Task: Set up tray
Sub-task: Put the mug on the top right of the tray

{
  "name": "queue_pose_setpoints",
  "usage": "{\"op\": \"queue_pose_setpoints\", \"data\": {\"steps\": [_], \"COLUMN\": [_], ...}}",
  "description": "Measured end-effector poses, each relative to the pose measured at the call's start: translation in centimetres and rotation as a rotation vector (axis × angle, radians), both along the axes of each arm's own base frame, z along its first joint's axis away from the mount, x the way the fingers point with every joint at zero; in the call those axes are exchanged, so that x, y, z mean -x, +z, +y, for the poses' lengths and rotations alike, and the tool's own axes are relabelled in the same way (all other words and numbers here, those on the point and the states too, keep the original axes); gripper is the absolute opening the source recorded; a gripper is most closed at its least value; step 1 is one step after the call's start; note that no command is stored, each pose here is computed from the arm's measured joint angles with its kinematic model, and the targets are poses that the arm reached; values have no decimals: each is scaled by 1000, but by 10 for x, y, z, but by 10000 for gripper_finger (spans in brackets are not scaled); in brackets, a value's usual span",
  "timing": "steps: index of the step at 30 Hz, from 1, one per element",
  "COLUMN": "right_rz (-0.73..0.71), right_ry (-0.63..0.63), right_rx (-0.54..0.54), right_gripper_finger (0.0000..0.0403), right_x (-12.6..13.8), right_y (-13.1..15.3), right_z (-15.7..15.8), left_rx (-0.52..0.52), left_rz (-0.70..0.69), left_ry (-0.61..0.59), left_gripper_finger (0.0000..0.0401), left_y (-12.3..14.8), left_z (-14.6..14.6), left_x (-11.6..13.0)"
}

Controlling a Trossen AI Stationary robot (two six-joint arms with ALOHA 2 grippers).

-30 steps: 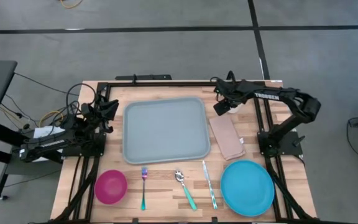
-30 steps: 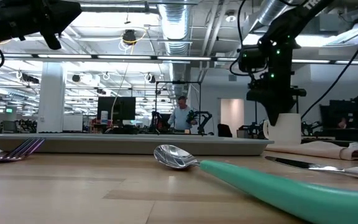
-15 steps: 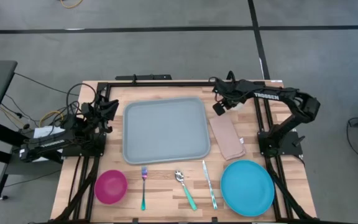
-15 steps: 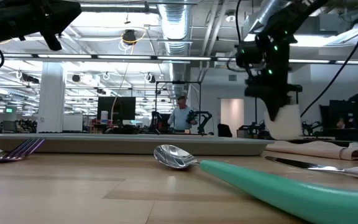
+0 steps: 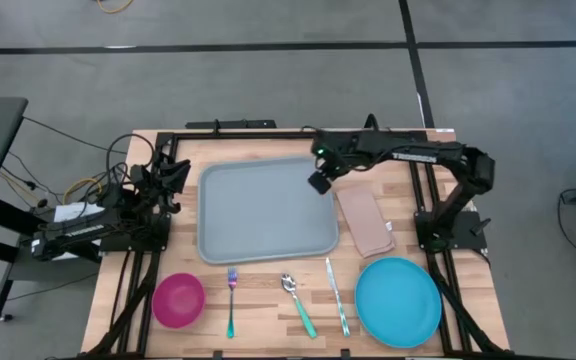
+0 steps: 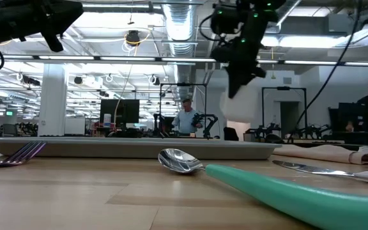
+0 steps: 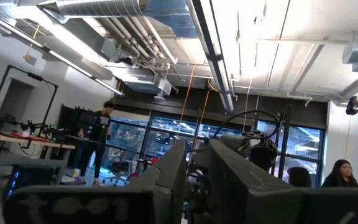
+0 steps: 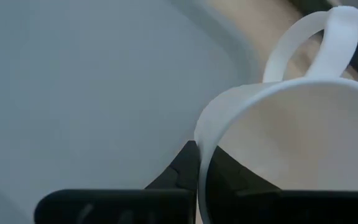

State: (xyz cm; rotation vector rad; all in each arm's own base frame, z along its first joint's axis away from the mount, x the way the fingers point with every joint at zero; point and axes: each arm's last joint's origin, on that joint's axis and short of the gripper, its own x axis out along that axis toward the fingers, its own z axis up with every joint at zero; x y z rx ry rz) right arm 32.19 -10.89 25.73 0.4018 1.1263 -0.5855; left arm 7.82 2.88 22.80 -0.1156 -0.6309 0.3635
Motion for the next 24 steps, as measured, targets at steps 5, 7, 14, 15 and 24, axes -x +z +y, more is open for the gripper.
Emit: {"op": "queue_pose_setpoints", "data": {"steps": [5, 7, 14, 15, 24], "right_rz": [68, 88, 94, 89, 96], "right_ry": [97, 118, 166, 173, 159], "right_rx": [1, 2, -4, -5, -28], "right_gripper_finger": [13, 12, 9, 10, 8], "right_x": [-31, -41, -63, -65, -61], "right_y": [-22, -28, -36, -36, -37], "right_z": [4, 1, -10, -11, -22], "left_rx": [-1, -1, -2, -3, -2], "left_rz": [-4, -4, -4, -4, -4], "left_ry": [0, 0, -1, -2, -1], "left_gripper_finger": [57, 57, 57, 57, 57], "left_y": [0, 0, 0, 0, 0], "left_z": [0, 0, 0, 0, 0], "left_x": [0, 0, 0, 0, 0]}}
